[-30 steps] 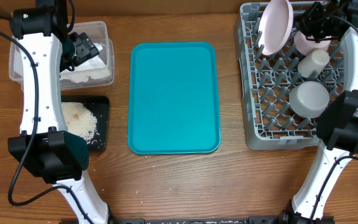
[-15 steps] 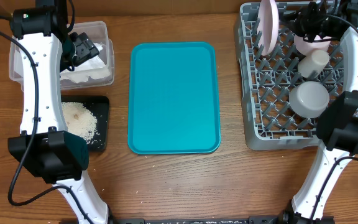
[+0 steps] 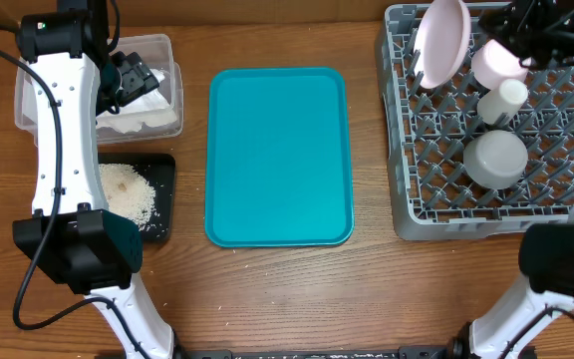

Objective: Sort waste into correct bins and load items into the dishwasher

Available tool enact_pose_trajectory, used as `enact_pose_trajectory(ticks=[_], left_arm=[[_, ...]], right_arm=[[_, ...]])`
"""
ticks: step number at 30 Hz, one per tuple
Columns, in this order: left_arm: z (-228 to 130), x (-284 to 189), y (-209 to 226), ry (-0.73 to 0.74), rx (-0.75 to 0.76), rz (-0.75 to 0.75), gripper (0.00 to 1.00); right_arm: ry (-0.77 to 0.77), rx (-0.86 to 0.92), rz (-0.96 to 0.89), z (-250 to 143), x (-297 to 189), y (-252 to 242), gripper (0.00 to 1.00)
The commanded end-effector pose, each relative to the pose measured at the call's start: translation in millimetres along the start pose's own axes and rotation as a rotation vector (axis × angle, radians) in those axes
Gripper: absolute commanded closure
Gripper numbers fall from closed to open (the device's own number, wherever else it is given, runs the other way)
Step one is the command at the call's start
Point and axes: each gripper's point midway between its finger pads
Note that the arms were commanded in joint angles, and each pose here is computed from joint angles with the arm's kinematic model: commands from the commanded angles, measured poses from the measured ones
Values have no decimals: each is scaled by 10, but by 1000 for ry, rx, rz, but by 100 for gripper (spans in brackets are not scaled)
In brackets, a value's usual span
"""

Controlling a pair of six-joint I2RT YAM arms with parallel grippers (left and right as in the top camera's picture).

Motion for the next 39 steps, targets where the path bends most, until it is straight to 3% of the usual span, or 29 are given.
enact_pose_trajectory(ticks=[1,9,18,22,24,27,31,39], left_arm=[[12,-47,-16,-10,-2,-10,0],[12,-47,-16,-10,-2,-10,0],[12,-47,-16,-10,-2,-10,0],[12,-47,-16,-10,-2,-10,0],[12,-47,-16,-10,-2,-10,0],[12,-47,-16,-10,-2,-10,0],[12,-47,-16,-10,-2,-10,0],[12,-47,-16,-10,-2,-10,0]], right_arm=[[20,-86,-83,-193,-167,124,87],[168,-103,-263,-794,-305,261,93],[211,-267,-299,-1291,-504,755,92],[251,-315,-273,-1683,-656,878,89],[272,-320,-291,-1847,-714,824,80],[308,-313,-310,-2067,-773,710,0],[372,-289,-334,-2311,-763,540,0],[423,-263,-301,-2379,-664,551,0]])
Point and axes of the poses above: each gripper's point midway between its finger pads, its own x axis out along the fingers, its own y axis along the line the jaws close on, z = x × y, and after that the axes turned 6 degrees about -x, right-handed
